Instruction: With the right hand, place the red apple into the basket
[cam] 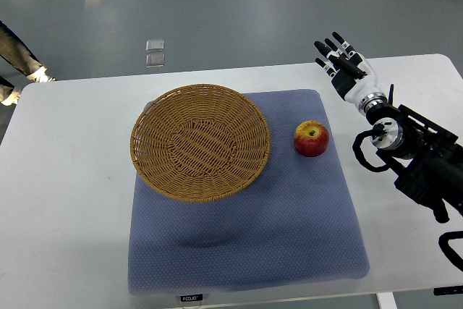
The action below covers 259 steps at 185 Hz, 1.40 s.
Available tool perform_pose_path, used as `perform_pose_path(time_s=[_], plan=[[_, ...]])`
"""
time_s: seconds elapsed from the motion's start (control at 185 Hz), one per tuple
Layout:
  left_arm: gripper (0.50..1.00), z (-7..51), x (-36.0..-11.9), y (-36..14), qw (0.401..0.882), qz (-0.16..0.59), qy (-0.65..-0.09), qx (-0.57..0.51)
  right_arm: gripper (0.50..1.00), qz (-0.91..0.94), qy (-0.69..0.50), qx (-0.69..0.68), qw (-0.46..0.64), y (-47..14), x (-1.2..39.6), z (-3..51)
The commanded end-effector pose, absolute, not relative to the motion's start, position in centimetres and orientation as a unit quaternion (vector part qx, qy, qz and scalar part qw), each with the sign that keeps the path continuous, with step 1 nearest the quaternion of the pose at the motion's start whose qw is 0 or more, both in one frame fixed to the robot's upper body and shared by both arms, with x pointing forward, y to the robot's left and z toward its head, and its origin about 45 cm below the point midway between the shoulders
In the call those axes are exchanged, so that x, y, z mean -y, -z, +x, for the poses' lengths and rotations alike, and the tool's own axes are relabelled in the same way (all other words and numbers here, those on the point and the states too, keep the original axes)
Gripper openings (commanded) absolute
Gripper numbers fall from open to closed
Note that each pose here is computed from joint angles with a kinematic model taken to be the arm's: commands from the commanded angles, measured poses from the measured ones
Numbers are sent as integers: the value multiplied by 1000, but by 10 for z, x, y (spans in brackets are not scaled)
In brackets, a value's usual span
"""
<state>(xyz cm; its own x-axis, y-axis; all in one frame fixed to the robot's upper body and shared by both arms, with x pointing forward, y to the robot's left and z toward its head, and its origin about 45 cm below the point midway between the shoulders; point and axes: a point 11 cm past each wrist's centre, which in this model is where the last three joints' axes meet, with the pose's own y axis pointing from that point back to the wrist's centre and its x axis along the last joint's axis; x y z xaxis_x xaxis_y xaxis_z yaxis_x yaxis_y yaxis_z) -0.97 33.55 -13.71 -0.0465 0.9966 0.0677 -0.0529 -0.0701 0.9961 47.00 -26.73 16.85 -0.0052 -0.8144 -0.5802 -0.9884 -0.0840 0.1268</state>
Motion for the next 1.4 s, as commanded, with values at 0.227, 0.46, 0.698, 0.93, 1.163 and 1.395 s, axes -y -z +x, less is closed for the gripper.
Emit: perform_pose_path(time_s=[0.227,0.46,0.698,0.93,1.163,1.395], plan=[[1000,-11,-338,137,485,497,-540,-476,924,-686,-267,-656,163,-168,266,470],[1000,-9,-338,137,485,495,-541,-475,924,-686,-267,-657,162,-167,267,469],[1000,-9,-339,137,485,497,-542,-474,924,-686,-268,-657,163,-167,267,469],[1000,-9,-338,137,485,496,-541,-474,924,-688,-267,-656,158,-167,265,469],[1000,-9,-339,137,485,497,-542,-474,924,-691,-257,-657,158,-178,262,476],[1000,-9,-338,137,485,496,-541,-474,924,-709,-223,-657,127,-183,262,478]])
